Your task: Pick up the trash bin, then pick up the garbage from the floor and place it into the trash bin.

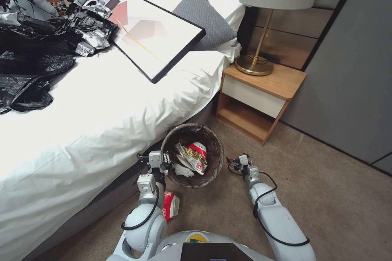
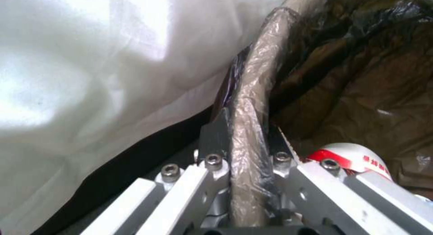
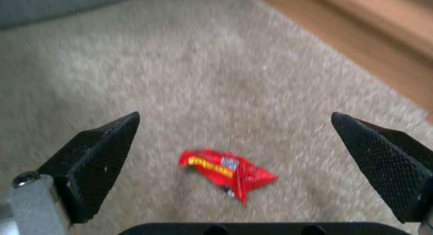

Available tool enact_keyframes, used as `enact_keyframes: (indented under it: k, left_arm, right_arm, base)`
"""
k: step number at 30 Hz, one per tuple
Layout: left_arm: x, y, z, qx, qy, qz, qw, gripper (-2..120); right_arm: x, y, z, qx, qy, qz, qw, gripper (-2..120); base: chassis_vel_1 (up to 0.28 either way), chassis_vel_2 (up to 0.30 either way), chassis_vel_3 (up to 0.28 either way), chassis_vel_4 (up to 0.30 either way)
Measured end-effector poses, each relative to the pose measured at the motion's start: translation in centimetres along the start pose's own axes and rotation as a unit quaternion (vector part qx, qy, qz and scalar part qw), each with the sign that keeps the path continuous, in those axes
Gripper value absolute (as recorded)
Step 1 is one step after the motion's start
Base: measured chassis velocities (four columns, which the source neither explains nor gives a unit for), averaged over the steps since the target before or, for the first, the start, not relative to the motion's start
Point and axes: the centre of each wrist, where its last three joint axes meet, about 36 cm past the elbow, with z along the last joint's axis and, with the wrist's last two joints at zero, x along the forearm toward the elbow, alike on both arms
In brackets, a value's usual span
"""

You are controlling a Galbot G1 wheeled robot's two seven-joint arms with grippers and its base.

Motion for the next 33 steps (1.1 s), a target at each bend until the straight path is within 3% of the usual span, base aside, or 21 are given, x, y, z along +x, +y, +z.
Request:
enact_keyframes:
  k: [9, 33]
  left_arm:
    - [0.0, 0.0, 0.2, -0.001, 0.002, -0.001, 1.0, 3]
    - [0.1, -0.1, 0.4, -0.002, 0.005, 0.001, 1.0, 3]
  right_arm:
    - [-1.8, -0.1, 1.4, 0.009, 0.025, -0.002, 1.0, 100]
    - [-3.7, 0.1, 2.7, 0.019, 0.033, 0.009, 0.999, 100]
  base:
    - [0.0, 0.0, 0.0, 0.0]
    - [0.0, 0.0, 0.0, 0.0]
